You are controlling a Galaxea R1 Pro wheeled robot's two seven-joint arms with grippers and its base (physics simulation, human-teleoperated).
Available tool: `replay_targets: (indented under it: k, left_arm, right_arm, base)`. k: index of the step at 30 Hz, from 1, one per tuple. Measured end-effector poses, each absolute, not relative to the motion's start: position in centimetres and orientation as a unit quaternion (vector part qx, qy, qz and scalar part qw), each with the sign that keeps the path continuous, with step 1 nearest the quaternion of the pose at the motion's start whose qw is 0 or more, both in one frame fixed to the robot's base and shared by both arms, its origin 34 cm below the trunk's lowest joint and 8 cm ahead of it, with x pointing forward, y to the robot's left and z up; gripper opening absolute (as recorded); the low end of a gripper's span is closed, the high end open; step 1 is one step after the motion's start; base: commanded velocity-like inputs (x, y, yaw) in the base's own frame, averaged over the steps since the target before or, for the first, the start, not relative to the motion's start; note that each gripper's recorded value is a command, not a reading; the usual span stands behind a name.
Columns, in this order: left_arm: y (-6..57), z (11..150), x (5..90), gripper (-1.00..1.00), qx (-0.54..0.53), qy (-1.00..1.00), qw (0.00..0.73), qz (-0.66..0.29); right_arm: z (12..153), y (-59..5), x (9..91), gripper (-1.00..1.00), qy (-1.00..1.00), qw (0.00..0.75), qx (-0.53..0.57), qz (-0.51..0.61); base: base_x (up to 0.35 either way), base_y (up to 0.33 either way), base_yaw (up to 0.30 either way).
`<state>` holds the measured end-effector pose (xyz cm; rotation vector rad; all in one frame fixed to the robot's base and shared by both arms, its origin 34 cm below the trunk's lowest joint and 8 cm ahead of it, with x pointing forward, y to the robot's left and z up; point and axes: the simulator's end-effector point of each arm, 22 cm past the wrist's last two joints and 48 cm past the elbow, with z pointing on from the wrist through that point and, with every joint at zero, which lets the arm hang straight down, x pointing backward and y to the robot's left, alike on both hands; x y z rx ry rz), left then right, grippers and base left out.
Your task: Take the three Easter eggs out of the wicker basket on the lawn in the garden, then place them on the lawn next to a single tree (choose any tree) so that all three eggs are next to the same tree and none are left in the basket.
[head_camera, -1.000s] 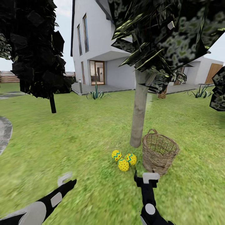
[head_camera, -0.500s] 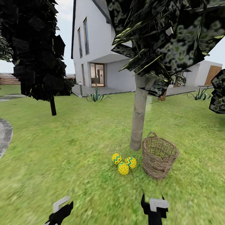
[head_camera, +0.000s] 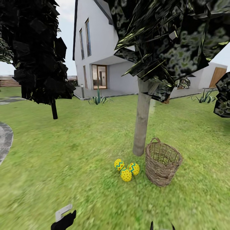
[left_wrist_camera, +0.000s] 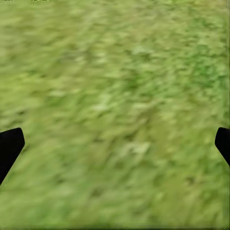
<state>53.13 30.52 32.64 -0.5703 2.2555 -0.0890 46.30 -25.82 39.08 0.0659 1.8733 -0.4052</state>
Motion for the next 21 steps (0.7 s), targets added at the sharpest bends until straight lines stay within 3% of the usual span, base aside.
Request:
replay_targets:
  k: [12, 17, 21]
  left_arm:
    - [29.4, 33.3, 50.7, 1.00, -0.153, 0.914, 0.375, -0.025]
    - [29.7, 30.1, 41.1, 1.00, -0.144, 0.929, 0.341, -0.005]
    - [28.9, 30.0, 38.3, 1.00, -0.127, 0.934, 0.335, -0.005]
  right_arm:
    - [38.0, -27.4, 44.1, 1.00, 0.828, 0.533, -0.021, -0.172]
    - [38.9, -26.8, 44.2, 1.00, 0.828, 0.537, -0.027, -0.159]
    - [40.1, -26.9, 44.5, 1.00, 0.823, 0.545, -0.023, -0.156]
  base:
    - [0.000, 0.000, 0.068]
    - [0.000, 0.000, 0.001]
    - [0.000, 0.000, 0.000]
